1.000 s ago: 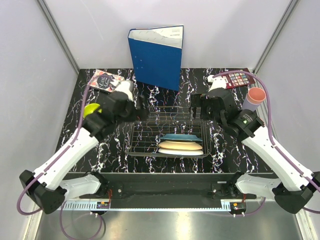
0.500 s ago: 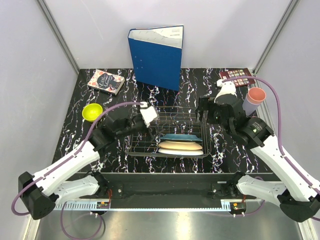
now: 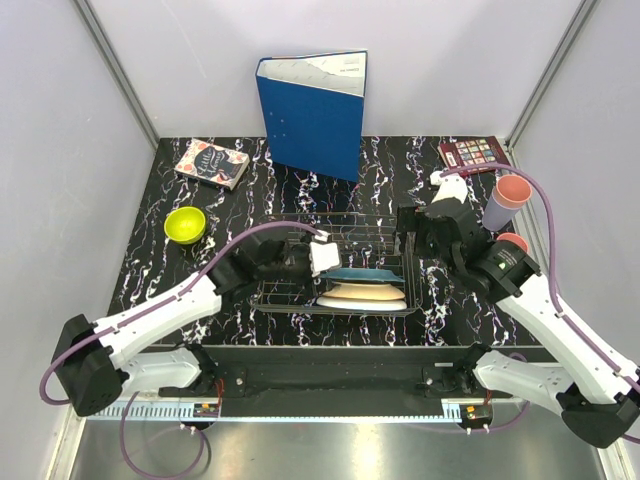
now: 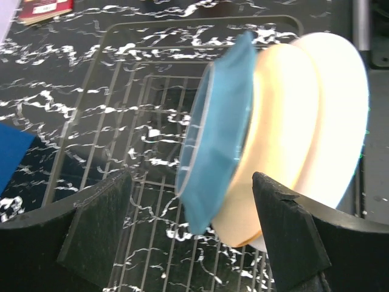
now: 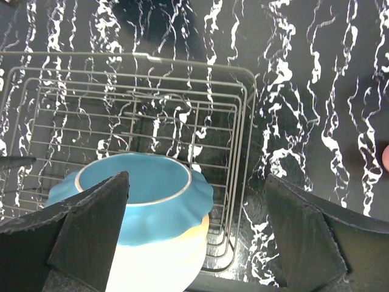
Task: Unload the mixed dishes from the dish rack
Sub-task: Pick up the plate from the dish rack.
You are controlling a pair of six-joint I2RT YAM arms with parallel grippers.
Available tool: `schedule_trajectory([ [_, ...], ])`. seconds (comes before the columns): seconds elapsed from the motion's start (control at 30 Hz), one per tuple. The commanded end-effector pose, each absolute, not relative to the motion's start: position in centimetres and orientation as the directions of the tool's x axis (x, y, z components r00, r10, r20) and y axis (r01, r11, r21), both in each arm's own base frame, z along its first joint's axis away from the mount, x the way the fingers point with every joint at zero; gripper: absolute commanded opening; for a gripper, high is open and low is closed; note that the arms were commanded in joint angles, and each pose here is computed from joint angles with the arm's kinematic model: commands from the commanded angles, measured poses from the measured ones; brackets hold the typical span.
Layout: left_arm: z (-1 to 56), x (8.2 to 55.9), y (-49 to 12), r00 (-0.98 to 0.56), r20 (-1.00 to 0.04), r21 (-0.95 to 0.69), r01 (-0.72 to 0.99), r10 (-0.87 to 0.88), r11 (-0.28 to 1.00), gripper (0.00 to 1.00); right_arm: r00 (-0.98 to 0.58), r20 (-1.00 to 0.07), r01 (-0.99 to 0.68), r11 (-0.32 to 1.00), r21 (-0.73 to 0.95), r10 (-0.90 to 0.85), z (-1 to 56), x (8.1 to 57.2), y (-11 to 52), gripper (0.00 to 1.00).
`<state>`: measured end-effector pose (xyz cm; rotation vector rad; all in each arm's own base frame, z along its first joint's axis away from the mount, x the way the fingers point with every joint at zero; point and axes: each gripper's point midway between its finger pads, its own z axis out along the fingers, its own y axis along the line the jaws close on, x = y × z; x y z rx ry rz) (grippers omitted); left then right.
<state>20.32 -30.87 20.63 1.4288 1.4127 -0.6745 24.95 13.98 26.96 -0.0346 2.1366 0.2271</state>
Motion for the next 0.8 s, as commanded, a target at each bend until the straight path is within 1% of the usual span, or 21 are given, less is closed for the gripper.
schedule_trajectory([
  [0.0,21.2,19.2,-31.7,0.228,-0.901,0.278,0.956,0.368,0.088,0.83,-0.534,-0.838,-0.076,0.980,0.182,0.114,26.8,25.0,13.8,1.00],
  [0.13,18.5,19.5,-31.4,0.219,-0.870,0.277,0.958,0.442,0.069,0.79,-0.546,-0.828,-0.068,0.979,0.192,0.124,26.3,25.1,14.1,1.00],
  [0.27,17.7,20.1,-31.5,0.233,-0.861,0.297,0.952,0.453,0.076,0.74,-0.548,-0.826,-0.071,0.977,0.200,0.129,26.3,25.1,14.2,1.00],
  [0.3,17.5,20.4,-31.6,0.236,-0.860,0.305,0.949,0.453,0.085,0.71,-0.550,-0.825,-0.069,0.978,0.199,0.129,26.3,25.1,14.2,1.00],
  [0.5,17.1,21.4,-32.0,0.249,-0.861,0.331,0.936,0.443,0.117,0.63,-0.560,-0.816,-0.063,0.976,0.210,0.139,25.8,25.0,14.4,1.00],
  [0.67,16.1,21.6,-32.3,0.234,-0.861,0.317,0.941,0.452,0.116,0.49,-0.565,-0.814,-0.061,0.977,0.202,0.133,25.5,25.1,14.4,1.00],
  [0.77,15.6,21.9,-32.5,0.223,-0.863,0.310,0.942,0.454,0.127,0.45,-0.572,-0.811,-0.059,0.980,0.191,0.124,25.2,25.2,14.5,1.00],
])
